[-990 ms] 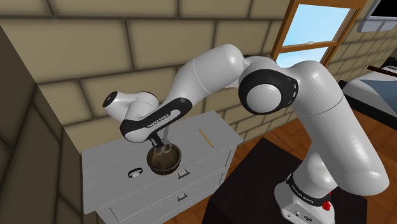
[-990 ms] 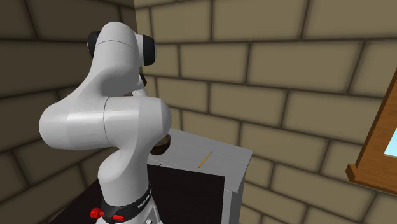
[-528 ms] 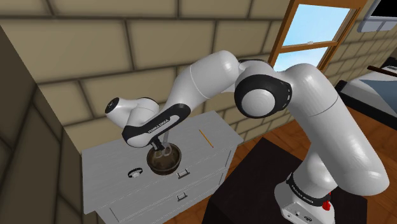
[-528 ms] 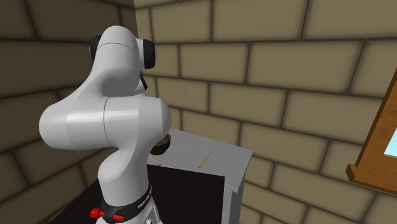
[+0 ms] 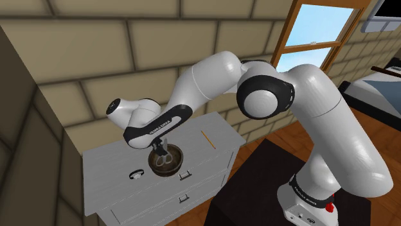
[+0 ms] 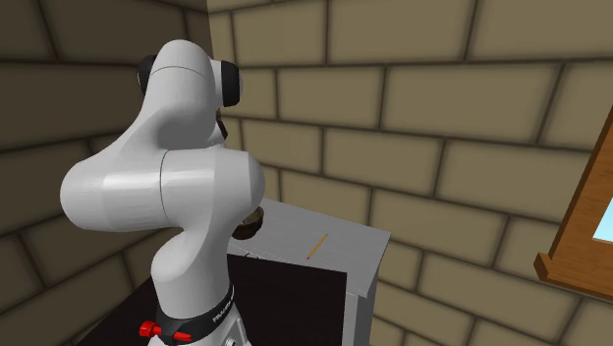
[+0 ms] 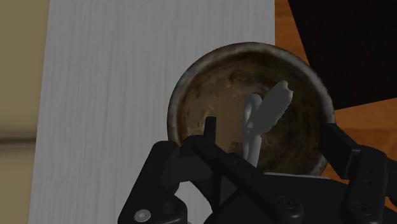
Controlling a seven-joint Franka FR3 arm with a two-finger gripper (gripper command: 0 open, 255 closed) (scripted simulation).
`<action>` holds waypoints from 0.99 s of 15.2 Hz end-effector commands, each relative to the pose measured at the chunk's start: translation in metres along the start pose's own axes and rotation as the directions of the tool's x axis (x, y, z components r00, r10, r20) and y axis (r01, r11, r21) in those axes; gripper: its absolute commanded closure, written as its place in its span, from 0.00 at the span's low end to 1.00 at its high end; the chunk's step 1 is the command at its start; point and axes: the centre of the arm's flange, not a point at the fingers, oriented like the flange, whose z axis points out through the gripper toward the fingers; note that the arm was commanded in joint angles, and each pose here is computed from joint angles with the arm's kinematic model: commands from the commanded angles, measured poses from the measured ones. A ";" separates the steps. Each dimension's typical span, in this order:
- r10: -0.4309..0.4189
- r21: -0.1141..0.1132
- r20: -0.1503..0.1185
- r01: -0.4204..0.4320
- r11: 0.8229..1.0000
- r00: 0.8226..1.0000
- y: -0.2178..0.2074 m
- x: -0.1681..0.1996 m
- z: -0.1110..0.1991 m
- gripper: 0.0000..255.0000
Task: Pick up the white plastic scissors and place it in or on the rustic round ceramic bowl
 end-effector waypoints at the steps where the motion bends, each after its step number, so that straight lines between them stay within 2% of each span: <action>1: 0.000 0.000 0.000 0.000 1.000 1.000 0.000 0.000 0.000 0.00; 3: 0.000 0.000 0.000 0.000 1.000 1.000 0.000 0.000 0.000 0.00; 7: 0.000 0.000 0.000 0.000 1.000 1.000 0.000 0.000 -0.050 0.00; 15: 0.000 0.000 0.000 0.000 1.000 1.000 0.000 0.000 -0.050 0.00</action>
